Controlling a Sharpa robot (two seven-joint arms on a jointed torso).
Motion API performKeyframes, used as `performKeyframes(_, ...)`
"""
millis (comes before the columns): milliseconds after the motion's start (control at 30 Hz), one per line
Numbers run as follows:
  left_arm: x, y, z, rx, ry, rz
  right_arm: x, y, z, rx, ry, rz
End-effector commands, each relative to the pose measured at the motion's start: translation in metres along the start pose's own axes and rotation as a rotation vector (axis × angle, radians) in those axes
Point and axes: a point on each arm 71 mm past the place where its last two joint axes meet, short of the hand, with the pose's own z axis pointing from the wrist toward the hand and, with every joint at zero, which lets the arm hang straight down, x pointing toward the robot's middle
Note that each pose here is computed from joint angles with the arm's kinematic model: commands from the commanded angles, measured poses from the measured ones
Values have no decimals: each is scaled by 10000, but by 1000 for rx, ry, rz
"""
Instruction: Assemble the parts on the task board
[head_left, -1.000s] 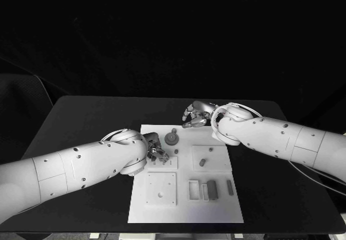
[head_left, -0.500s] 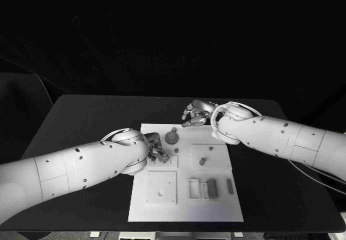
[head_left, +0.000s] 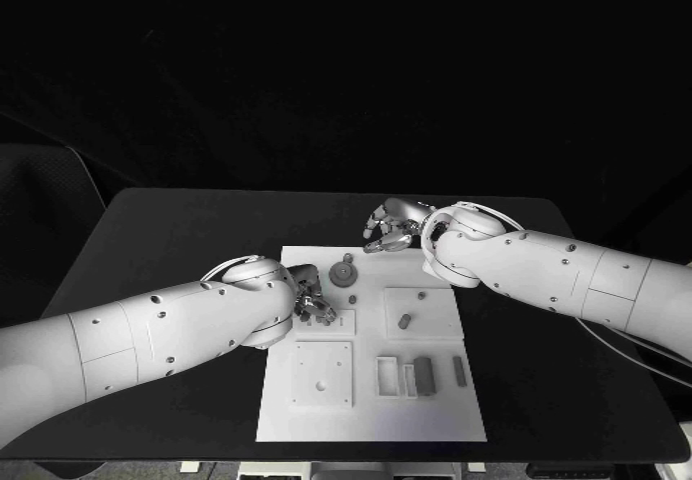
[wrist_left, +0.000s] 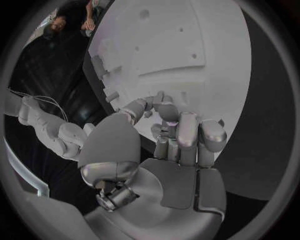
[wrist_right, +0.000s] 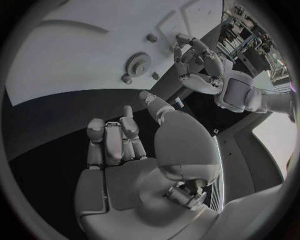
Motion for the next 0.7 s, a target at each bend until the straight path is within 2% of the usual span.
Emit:
performKeyframes(33, 9, -20, 9, 3, 11, 15, 5, 12, 0, -6, 7, -10)
performKeyframes(700, 31, -58, 42, 8, 8, 46, 10, 21, -1, -6, 11, -10)
